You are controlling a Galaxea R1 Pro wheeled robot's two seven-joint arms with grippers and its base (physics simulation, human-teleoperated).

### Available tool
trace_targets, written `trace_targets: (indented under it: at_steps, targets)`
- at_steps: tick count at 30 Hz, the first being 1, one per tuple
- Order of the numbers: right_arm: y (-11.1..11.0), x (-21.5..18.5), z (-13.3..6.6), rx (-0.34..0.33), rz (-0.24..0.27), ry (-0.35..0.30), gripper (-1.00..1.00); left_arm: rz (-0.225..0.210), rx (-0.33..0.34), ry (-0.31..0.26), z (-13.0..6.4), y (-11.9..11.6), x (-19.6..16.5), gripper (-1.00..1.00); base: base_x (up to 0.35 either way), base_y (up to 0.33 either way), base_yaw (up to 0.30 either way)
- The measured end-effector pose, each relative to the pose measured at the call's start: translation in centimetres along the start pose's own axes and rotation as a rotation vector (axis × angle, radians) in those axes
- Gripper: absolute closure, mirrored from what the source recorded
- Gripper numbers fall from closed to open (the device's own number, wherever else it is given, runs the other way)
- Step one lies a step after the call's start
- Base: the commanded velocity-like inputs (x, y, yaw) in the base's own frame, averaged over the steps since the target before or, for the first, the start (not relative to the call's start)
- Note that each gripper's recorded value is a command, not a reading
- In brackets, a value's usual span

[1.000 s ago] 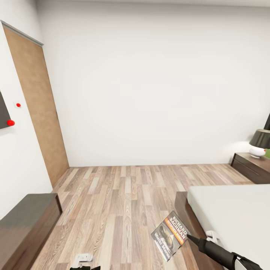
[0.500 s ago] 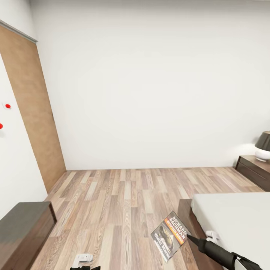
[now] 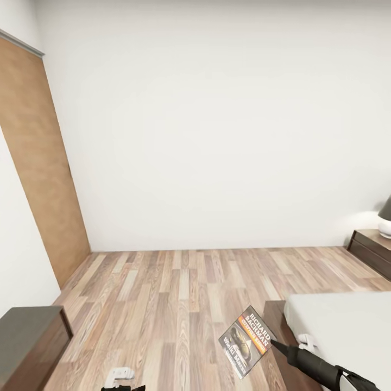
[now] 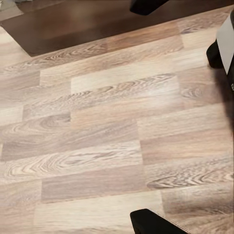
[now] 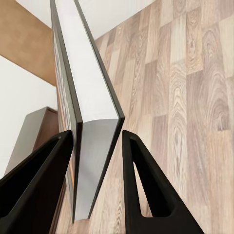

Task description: In the bedroom, move the book from the bed onto either nightstand, and place the two sandals side by side next to the bed.

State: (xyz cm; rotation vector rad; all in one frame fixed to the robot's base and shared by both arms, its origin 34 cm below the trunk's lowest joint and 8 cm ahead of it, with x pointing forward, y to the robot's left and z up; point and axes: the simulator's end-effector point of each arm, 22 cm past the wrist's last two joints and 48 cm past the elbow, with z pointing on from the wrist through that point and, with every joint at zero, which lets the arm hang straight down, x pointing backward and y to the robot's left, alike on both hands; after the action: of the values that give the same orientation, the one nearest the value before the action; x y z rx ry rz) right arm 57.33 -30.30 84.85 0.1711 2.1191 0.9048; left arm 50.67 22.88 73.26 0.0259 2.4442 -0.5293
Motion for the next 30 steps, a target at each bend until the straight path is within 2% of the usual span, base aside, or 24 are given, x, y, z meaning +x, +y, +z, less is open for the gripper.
trace_targets:
  at_steps: [30]
  targets:
    - [0.0,0.0,0.0,0.0,0.0,0.0,1.0,0.0,0.002,0.002,0.04,-0.12,0.1,-1.0,0.332,0.0,0.0]
